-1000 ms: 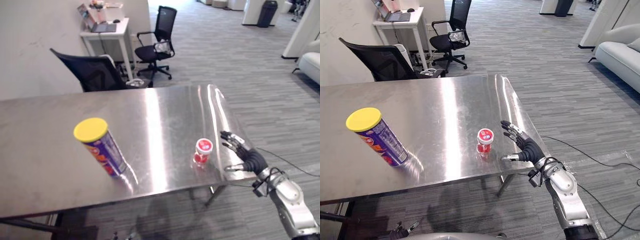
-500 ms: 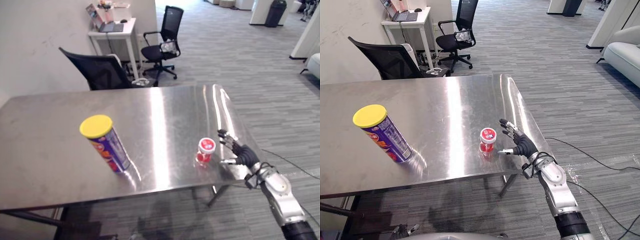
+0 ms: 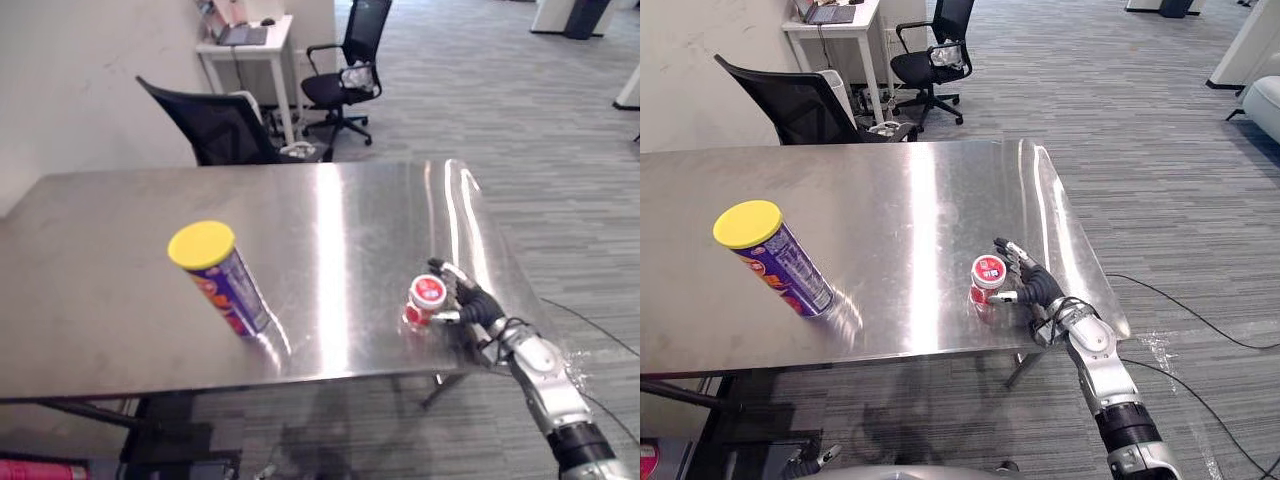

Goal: Put the gum and the chips on the shelf.

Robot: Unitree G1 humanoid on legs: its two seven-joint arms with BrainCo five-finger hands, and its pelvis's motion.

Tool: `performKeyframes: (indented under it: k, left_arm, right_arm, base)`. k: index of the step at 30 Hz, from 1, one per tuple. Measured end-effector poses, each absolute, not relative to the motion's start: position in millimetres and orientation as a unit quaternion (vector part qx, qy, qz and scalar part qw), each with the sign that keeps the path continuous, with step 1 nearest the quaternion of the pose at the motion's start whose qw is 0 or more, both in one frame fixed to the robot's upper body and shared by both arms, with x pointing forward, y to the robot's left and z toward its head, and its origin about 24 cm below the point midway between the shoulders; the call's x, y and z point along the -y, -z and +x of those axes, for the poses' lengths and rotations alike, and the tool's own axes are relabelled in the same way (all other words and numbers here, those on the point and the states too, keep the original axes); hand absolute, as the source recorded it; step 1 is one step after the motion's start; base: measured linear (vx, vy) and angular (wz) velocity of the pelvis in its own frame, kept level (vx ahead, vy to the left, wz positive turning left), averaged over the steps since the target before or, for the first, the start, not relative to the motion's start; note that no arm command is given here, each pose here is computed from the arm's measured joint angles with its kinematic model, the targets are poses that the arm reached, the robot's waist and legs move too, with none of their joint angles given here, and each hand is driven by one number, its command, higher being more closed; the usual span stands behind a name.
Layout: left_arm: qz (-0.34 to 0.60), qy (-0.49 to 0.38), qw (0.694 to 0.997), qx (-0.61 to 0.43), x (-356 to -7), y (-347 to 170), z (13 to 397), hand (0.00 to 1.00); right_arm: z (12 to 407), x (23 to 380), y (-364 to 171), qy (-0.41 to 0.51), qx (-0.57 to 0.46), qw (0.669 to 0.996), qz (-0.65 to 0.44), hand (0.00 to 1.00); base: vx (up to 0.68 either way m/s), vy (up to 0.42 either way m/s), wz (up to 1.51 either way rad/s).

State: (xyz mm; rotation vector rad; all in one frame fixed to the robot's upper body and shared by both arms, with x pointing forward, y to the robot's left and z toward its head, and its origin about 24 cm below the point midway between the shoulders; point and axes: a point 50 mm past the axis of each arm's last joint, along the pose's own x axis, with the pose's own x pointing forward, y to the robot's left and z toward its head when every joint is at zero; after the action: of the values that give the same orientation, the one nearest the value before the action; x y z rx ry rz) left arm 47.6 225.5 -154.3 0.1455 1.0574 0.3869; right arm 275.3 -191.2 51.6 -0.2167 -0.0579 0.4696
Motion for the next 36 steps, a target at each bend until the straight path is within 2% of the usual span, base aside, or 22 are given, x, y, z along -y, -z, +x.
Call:
performKeyframes:
  k: [10,11,24,31,36]
  left_arm:
    - [0.069,-0.180,0.846,-0.498,-224.5,153.8,49.9,0.00]
    - [0.068,-0.179,0.846,-0.498,-224.5,153.8,50.0,0.00]
    - [0.068,-0.172,0.848,-0.497,-222.6,153.7,51.4,0.00]
    - [0.068,-0.172,0.848,-0.497,-222.7,153.7,51.4,0.00]
    - [0.068,-0.173,0.848,-0.496,-222.8,153.6,51.7,0.00]
  right_arm:
    - [287.5,178.2,-57.0,-0.249,0.040,0.960,-0.123,0.00]
    - [289.0,174.9,-57.8,-0.252,0.042,0.959,-0.121,1.00]
    - [297.8,151.6,-54.2,-0.268,0.046,0.957,-0.101,1.00]
    - [297.3,150.7,-54.2,-0.269,0.046,0.957,-0.101,1.00]
    - [294.0,147.3,-68.8,-0.268,0.081,0.955,-0.099,1.00]
  base:
    - [-0.01,-0.007,0.01]
    - [-0.04,-0.030,0.11]
    - [-0.01,-0.006,0.03]
    - [0.00,0.000,0.00]
    - [0.00,0.000,0.00]
